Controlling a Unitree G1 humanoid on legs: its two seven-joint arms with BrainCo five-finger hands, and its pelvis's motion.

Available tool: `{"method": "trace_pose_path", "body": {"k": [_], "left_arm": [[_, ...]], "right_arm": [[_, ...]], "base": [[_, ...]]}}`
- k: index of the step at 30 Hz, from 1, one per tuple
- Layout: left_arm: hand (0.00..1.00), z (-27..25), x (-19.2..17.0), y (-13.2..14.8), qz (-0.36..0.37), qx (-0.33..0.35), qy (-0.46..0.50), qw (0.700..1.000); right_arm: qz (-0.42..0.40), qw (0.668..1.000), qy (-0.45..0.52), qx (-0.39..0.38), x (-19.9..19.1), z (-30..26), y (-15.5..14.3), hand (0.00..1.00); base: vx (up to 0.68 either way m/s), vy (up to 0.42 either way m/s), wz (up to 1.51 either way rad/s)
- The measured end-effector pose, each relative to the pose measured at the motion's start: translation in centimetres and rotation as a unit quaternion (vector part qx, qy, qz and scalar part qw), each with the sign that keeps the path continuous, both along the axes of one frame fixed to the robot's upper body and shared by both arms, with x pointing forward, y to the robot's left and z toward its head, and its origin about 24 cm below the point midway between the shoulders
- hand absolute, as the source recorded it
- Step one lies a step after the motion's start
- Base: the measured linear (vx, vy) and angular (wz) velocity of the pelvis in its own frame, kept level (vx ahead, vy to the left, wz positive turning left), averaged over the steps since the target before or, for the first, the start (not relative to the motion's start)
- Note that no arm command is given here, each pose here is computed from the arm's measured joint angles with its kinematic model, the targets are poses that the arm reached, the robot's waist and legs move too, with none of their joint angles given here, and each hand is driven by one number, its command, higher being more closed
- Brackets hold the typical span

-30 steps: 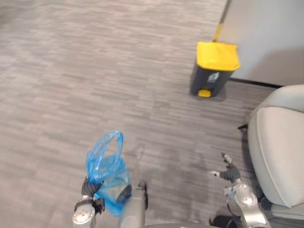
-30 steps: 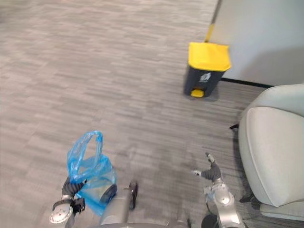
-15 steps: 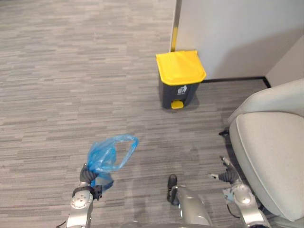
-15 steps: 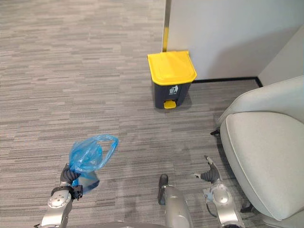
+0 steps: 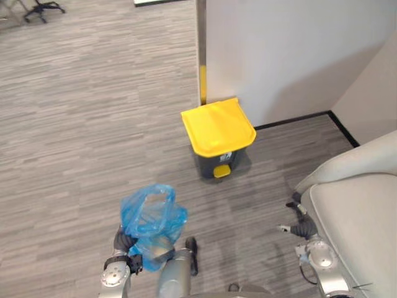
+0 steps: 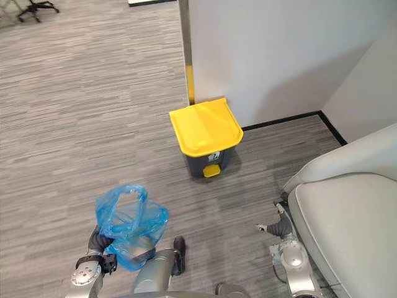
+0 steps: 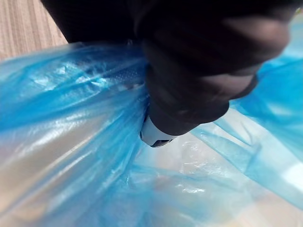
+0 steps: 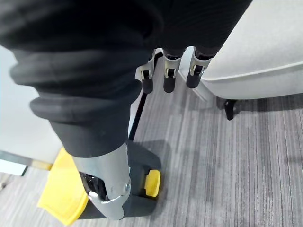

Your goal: Gather rubbish on tea table into small bin, then transfer packed bag to large trash can.

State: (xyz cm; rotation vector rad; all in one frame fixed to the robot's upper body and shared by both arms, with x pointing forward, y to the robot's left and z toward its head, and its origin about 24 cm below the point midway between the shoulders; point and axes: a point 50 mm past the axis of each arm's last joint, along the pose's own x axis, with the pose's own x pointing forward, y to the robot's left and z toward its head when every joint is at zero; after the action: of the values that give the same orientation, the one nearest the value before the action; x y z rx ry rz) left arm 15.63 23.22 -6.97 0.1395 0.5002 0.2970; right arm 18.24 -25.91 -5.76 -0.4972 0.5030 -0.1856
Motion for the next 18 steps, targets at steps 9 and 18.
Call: {"method": "trace_pose_path", "body": {"k": [9,18], "left_arm": [[1.00,1.1,1.5,0.3,-0.006,0.017,-0.023,1.000],[1.00,1.2,2.2,-1.0,0.005,-0.006,-0.040,0.999]], "right_arm": [[0.008,1.000,-0.005,0.030,0.2,-0.5,2.1,0.00],[-0.024,0.999,-0.007,0.021,-0.7,-0.2,0.7,0.00]], "base": [[0.50,0.094,0.16],[0.36,-0.124,0.53]]}}
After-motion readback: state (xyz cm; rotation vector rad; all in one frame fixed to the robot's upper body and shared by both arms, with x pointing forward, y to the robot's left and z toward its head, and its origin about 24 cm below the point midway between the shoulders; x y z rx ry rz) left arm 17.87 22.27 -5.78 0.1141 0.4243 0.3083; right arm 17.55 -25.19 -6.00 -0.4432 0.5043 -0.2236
